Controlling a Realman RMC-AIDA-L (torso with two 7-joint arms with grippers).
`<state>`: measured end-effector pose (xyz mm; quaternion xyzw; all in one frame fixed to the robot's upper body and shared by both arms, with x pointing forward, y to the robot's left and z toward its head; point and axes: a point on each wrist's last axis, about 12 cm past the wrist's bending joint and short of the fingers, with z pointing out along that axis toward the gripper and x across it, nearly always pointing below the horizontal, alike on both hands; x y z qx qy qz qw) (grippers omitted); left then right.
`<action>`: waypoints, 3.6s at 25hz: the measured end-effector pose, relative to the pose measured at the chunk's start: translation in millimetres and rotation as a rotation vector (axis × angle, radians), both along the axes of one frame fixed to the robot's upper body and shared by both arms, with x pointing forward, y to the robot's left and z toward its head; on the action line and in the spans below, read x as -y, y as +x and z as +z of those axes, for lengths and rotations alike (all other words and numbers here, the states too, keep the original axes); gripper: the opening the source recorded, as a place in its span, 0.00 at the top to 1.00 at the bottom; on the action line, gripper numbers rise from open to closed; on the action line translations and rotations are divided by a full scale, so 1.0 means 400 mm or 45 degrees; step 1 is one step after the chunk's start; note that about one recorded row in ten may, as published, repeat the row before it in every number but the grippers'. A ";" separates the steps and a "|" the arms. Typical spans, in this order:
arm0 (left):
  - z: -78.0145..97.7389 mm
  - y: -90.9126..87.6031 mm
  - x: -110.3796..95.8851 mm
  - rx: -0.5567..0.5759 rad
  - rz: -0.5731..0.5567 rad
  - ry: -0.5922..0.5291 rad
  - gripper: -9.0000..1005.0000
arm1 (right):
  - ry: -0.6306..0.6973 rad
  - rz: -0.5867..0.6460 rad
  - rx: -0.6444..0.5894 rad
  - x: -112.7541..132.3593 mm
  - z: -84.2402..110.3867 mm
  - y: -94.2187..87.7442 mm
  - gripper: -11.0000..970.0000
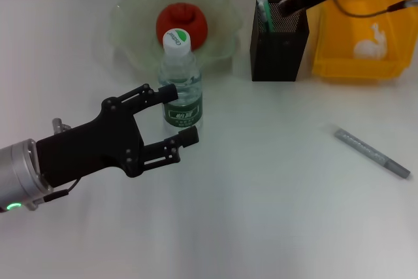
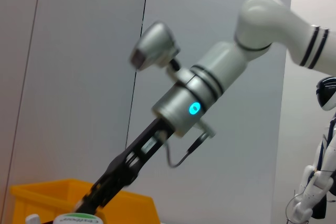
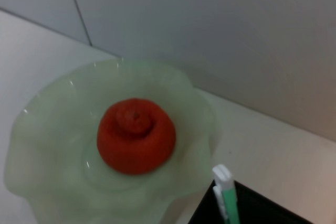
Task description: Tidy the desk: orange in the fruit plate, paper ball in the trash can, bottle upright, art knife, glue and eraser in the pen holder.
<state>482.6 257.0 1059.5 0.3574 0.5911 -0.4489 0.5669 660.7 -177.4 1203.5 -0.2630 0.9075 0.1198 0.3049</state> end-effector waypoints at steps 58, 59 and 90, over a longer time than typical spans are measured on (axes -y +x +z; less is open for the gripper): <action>0.005 0.011 0.018 -0.011 -0.017 -0.014 0.20 | -0.511 0.260 -0.434 0.125 -0.204 -0.208 0.65; 0.005 0.011 0.018 -0.011 -0.017 -0.014 0.20 | -0.507 0.257 -0.431 0.127 -0.203 -0.208 0.69; 0.000 -0.005 0.008 0.028 0.006 -0.023 0.20 | 0.961 -0.259 0.499 0.164 -0.291 -0.103 0.86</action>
